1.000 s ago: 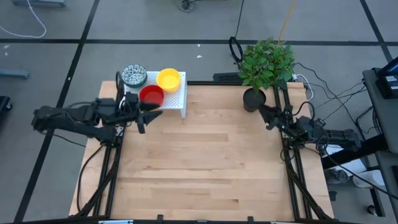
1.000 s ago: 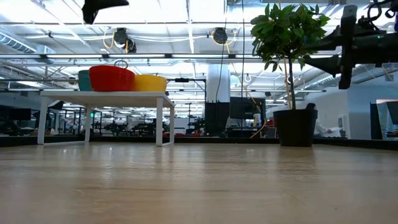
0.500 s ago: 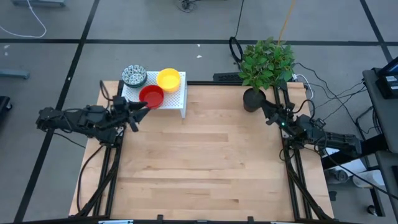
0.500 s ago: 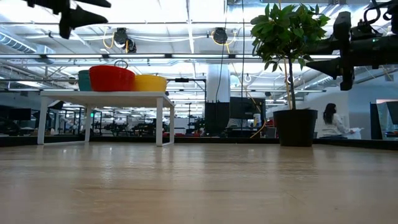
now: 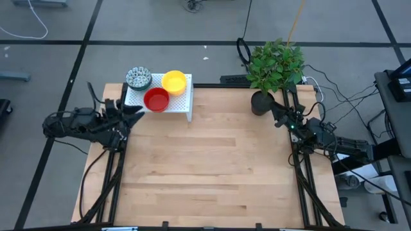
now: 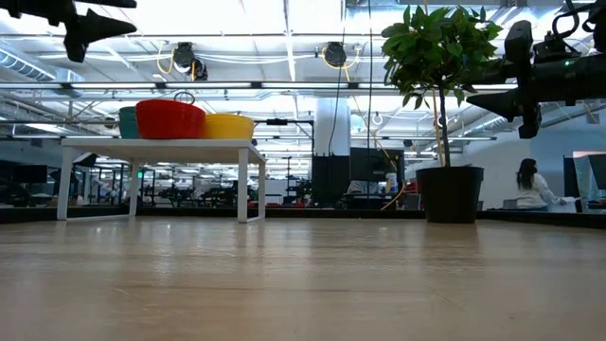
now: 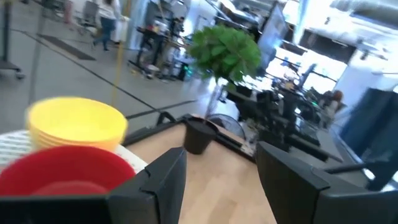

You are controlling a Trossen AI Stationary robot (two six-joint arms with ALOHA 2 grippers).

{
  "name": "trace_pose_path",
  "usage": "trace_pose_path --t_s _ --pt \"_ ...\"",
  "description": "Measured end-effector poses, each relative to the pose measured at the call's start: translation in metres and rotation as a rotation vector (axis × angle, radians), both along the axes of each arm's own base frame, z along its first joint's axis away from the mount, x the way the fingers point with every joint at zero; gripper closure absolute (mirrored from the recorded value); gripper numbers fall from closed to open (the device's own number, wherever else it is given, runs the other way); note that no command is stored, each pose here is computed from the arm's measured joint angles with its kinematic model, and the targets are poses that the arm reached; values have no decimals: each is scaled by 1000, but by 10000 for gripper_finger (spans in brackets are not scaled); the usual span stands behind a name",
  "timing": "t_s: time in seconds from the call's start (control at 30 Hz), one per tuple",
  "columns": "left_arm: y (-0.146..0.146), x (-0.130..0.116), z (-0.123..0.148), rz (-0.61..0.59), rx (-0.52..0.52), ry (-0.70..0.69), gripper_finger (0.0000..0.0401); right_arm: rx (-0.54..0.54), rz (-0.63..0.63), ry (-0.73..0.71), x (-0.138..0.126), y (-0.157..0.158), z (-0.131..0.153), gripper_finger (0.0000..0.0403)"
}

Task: Pick & Place Mini bowls
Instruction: Return to Home Position

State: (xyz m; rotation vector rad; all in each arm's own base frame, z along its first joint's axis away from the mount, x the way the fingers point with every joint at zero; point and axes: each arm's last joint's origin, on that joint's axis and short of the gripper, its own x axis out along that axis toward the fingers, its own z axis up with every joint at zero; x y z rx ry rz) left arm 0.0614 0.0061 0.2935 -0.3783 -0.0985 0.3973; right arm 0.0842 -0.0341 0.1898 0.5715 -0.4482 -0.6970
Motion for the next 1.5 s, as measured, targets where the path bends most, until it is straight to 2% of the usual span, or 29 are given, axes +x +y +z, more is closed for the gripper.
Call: trace_pose_path --t_s 0.17,0.33,0.47,0.83,1.03,1.5 --pt "-5 18 -27 -66 5 -5 203 0 0 0 0 0 0 238" --pt "-6 30 -57 -65 -23 -30 203 0 0 0 0 0 0 238" --pt "-7 34 -74 -66 -45 -47 203 0 0 1 0 0 0 238" --pt "-8 41 -115 -85 -113 39 203 0 0 0 0 0 0 238" --pt "-9 42 -129 -115 -132 85 203 0 0 0 0 0 0 238" --pt "-9 42 -129 -109 -97 94 203 0 0 0 0 0 0 238"
